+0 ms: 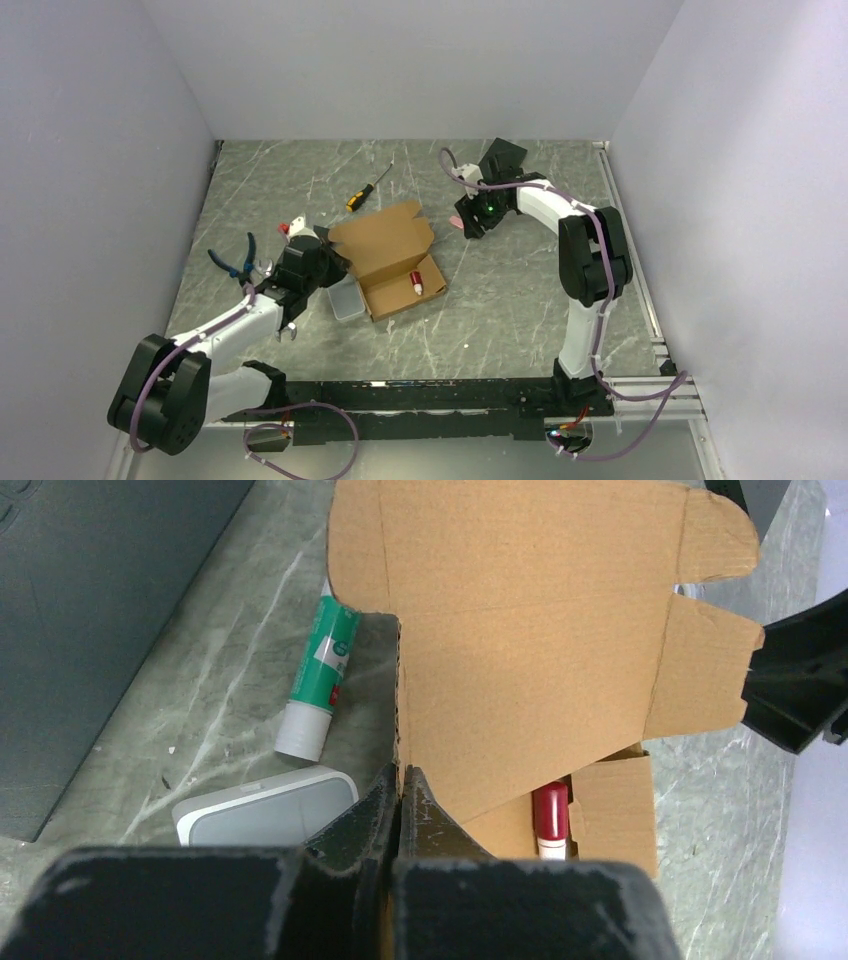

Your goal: Fold the paper box

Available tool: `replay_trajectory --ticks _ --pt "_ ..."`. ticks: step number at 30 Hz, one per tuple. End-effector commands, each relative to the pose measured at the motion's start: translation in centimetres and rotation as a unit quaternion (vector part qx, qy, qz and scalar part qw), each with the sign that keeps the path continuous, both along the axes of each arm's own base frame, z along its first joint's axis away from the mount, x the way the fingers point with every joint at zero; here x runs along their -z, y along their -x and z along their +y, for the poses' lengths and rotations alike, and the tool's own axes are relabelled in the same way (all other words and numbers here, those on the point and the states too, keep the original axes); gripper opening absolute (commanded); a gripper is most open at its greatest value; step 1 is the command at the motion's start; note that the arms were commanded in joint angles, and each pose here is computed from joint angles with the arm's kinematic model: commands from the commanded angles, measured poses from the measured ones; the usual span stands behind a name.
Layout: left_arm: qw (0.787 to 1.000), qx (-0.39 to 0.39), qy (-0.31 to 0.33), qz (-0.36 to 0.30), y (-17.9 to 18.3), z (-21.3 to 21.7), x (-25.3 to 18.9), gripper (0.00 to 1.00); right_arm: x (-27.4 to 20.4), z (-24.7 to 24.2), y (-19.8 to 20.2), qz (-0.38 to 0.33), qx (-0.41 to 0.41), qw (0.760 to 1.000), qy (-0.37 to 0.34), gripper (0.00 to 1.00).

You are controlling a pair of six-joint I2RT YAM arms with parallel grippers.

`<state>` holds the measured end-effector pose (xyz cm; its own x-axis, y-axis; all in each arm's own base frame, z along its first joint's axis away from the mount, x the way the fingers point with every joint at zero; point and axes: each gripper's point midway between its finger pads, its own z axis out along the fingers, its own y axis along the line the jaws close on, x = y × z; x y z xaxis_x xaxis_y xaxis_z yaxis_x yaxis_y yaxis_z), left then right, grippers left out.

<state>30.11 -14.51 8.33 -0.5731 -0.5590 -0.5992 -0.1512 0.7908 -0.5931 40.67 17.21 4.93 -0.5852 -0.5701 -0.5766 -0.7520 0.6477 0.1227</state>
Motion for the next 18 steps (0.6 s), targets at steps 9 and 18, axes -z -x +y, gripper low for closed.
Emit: replay_trajectory --ticks 9,18 --pt "0.999 0.022 0.008 -0.043 -0.1 -0.4 -1.5 0.03 1.6 -1.3 -1.4 0.007 0.013 0.999 0.049 0.57" --pt "0.998 0.030 0.028 -0.052 -0.3 -1.1 -2.2 0.03 2.9 0.3 -2.6 0.019 0.006 0.999 0.049 0.52"
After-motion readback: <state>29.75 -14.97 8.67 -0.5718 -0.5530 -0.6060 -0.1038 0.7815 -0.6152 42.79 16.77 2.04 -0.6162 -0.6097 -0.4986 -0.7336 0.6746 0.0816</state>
